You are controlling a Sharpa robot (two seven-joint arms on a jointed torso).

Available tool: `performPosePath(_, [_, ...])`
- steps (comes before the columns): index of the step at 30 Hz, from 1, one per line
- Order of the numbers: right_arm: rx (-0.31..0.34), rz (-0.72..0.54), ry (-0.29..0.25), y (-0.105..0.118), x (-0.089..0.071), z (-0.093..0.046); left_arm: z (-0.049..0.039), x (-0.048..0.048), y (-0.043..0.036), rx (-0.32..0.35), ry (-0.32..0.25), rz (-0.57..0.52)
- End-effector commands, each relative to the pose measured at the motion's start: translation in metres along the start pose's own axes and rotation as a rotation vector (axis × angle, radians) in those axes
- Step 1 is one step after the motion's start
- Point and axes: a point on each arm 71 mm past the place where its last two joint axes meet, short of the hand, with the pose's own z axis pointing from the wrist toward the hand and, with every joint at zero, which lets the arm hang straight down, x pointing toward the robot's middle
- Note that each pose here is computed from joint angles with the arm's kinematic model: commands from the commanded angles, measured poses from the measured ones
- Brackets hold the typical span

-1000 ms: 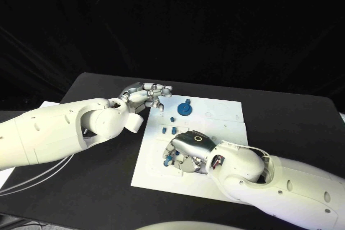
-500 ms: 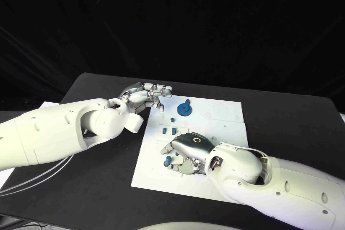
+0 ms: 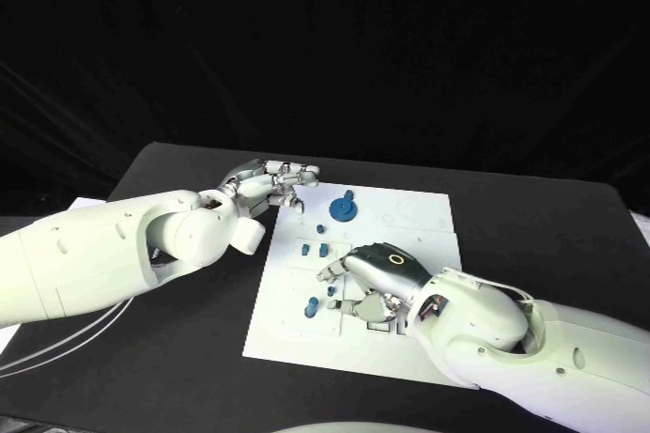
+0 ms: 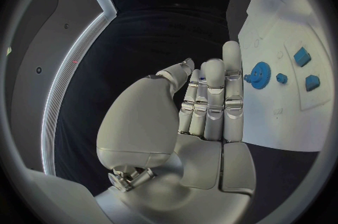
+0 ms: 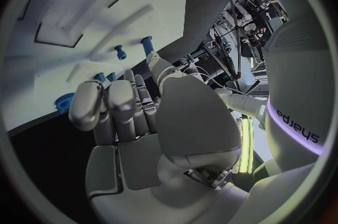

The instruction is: Assemble the parts on the task board

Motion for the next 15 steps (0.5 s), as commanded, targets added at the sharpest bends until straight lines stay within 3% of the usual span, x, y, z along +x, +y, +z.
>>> performPosePath(1, [0.052,0.120,-0.061,-0.010,-0.016,-0.012,-0.0001,0.0014,-0.0007,0.007,0.017,-0.002])
performPosePath(9, [0.219,0.293,-0.074,-0.041,-0.044,-0.054,-0.0013,-0.0010,-0.0010,0.007,0.011,0.000])
performPosePath(15, [0.394,0.291,-0.030,-0.069,-0.049,-0.085,-0.0018,0.0001,-0.0010,0.007,0.014,-0.001])
